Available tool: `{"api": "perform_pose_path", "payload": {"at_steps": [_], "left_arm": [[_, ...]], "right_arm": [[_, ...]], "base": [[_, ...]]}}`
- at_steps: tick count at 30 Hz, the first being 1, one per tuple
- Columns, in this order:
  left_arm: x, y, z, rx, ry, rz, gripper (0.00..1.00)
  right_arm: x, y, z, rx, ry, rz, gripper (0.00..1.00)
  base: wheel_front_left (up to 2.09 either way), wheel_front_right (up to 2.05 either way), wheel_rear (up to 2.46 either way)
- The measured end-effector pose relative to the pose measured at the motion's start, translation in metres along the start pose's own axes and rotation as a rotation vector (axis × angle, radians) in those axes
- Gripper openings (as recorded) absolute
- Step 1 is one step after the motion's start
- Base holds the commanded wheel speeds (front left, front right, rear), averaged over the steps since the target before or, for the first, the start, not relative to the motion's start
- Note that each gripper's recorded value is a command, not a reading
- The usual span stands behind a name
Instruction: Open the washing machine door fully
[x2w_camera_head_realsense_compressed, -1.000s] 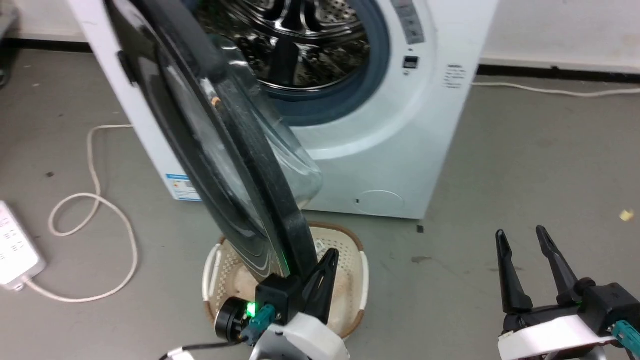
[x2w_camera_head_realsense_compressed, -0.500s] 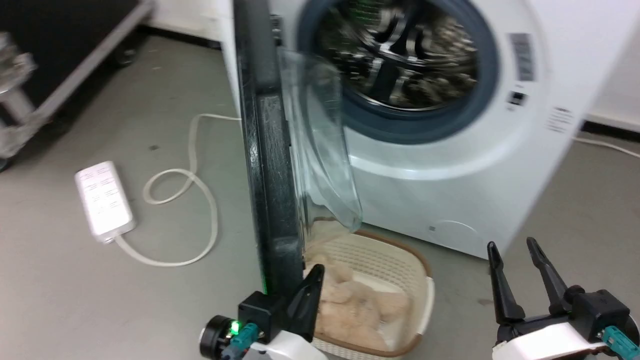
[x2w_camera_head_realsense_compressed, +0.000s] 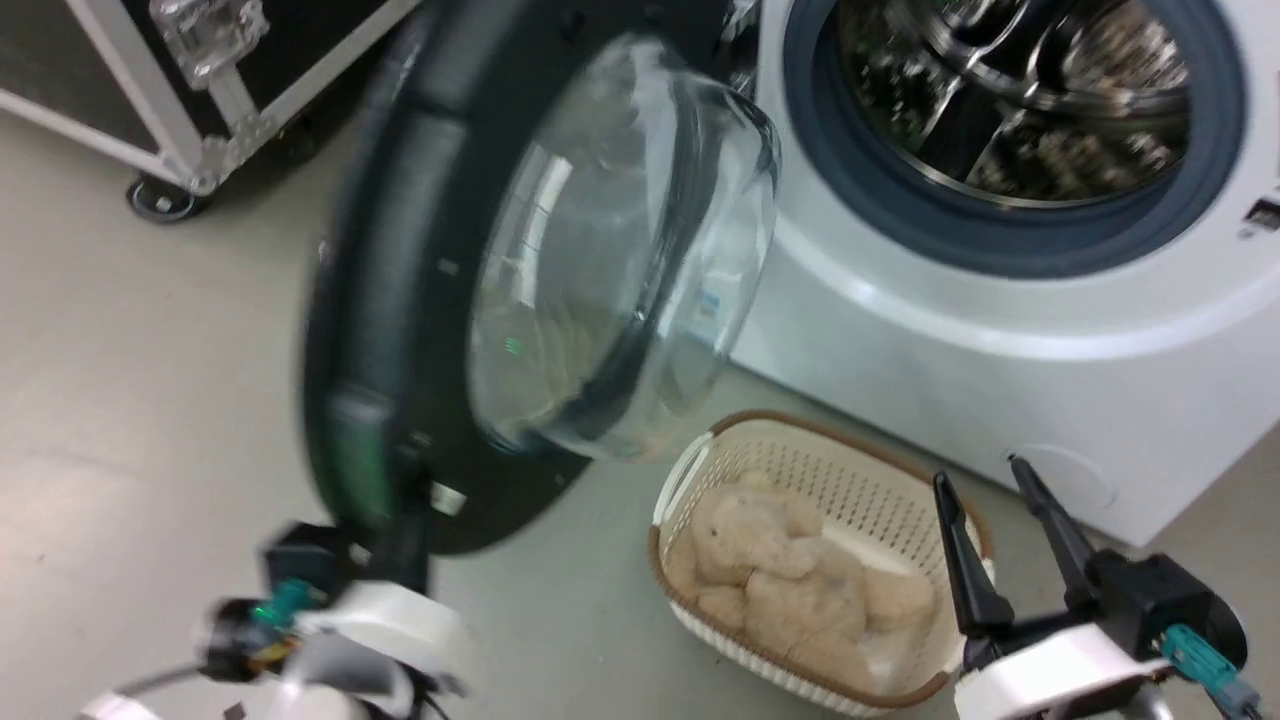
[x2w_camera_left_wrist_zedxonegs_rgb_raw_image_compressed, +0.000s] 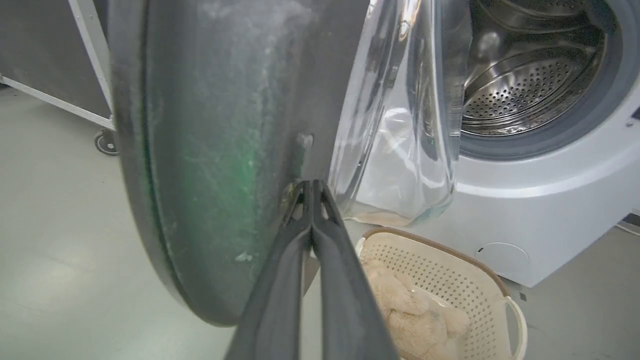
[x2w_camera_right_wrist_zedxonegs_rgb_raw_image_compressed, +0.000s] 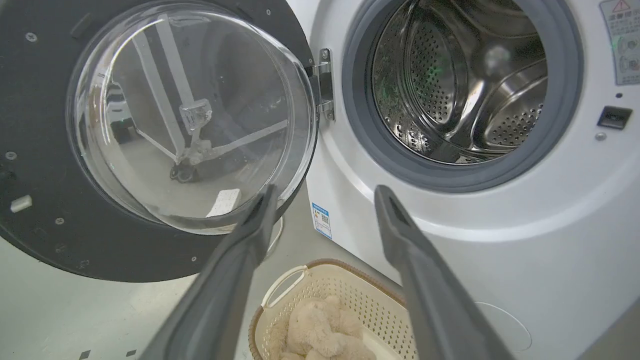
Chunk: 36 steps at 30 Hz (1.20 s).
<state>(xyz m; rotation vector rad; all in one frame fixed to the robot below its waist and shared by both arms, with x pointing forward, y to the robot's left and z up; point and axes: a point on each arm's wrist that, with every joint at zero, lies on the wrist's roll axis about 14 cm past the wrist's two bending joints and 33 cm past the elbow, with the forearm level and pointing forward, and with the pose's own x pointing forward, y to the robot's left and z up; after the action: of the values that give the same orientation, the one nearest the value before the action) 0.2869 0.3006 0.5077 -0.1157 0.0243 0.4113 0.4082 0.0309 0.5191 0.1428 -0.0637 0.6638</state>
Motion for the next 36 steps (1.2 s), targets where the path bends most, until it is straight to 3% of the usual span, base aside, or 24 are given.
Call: {"api": "perform_pose_path", "payload": {"at_steps": [8, 22, 30, 36], "left_arm": [[0.038, 0.077, 0.009, 0.111, 0.024, 0.171, 0.00], [0.110, 0.152, 0.008, 0.217, 0.123, 0.317, 0.00], [0.113, 0.149, 0.014, 0.245, 0.087, 0.281, 0.00], [0.111, 0.104, 0.036, 0.239, -0.032, 0.147, 0.00]], "right_arm": [[0.027, -0.003, -0.015, 0.010, 0.026, 0.029, 1.00], [0.019, -0.066, -0.055, 0.009, 0.110, -0.098, 1.00], [0.011, -0.075, -0.042, -0.010, 0.080, -0.135, 1.00], [0.001, -0.080, -0.016, -0.043, 0.017, -0.174, 1.00]], "base": [[0.00, 0.00, 0.00], [0.00, 0.00, 0.00], [0.00, 0.00, 0.00], [0.00, 0.00, 0.00]]}}
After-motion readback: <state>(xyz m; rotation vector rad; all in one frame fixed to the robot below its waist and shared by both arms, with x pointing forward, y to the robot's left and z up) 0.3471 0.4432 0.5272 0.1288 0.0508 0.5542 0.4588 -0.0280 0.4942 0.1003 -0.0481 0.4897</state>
